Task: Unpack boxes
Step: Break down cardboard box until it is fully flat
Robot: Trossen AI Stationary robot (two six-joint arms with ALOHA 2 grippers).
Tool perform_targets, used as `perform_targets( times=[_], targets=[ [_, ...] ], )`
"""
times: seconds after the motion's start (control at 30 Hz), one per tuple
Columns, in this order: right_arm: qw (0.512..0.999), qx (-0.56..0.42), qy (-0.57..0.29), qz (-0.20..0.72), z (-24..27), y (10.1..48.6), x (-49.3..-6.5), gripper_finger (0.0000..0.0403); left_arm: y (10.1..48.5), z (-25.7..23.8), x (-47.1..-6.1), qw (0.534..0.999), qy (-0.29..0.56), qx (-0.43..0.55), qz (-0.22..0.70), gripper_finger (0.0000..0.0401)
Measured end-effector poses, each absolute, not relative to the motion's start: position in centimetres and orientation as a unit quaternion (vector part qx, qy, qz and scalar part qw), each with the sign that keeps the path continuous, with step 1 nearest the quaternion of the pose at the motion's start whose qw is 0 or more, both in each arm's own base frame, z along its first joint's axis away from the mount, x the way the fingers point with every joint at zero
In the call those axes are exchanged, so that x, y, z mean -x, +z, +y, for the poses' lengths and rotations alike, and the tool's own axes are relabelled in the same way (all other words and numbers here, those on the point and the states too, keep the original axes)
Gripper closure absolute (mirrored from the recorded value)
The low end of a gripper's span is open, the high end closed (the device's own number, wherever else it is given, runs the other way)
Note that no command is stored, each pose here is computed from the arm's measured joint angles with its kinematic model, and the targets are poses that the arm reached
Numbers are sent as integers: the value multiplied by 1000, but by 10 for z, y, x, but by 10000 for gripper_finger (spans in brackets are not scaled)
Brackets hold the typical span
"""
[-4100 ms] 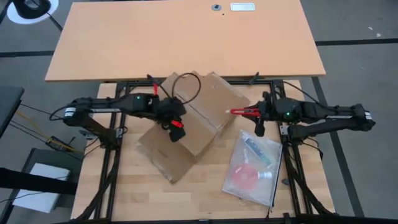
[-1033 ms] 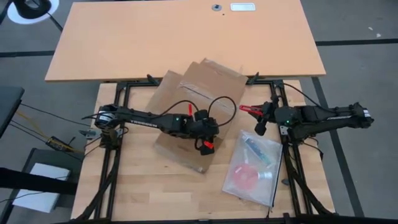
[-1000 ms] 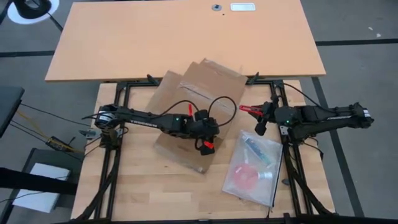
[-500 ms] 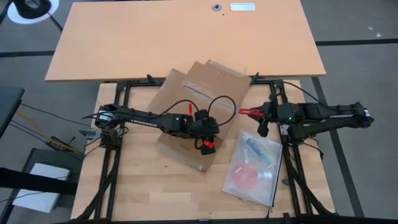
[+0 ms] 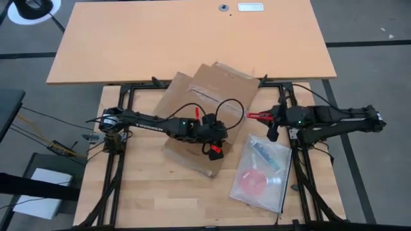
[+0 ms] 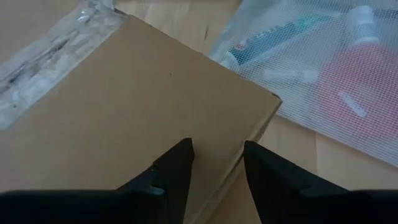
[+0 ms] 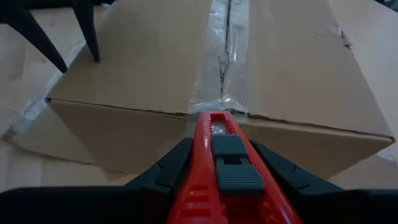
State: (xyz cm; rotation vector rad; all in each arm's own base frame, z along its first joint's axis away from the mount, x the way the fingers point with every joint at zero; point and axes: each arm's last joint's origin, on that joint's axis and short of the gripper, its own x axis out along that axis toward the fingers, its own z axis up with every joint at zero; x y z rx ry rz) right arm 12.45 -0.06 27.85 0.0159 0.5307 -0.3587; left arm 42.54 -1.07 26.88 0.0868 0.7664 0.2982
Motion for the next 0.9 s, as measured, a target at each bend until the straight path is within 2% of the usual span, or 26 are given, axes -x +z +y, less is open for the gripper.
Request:
perform_targets(
  times=[0.3,0.47,0.57,0.7,0.9],
  targets=[
    [948,-16,-179,262,0,278,-128,270,269,-10,-425,916,149,-32,370,245],
    [948,-22,-158,275,0,291,-118,270,269,-11,-426,920,131,-25,368,245],
    [939,2,-180,294,-2,301,-109,270,271,-12,-428,925,122,-20,359,245],
    [936,24,-183,300,-4,310,-103,270,270,-8,-429,922,153,-30,355,245],
    [925,48,-216,308,-6,310,-102,270,269,-8,-428,920,157,-33,357,245]
  ],
)
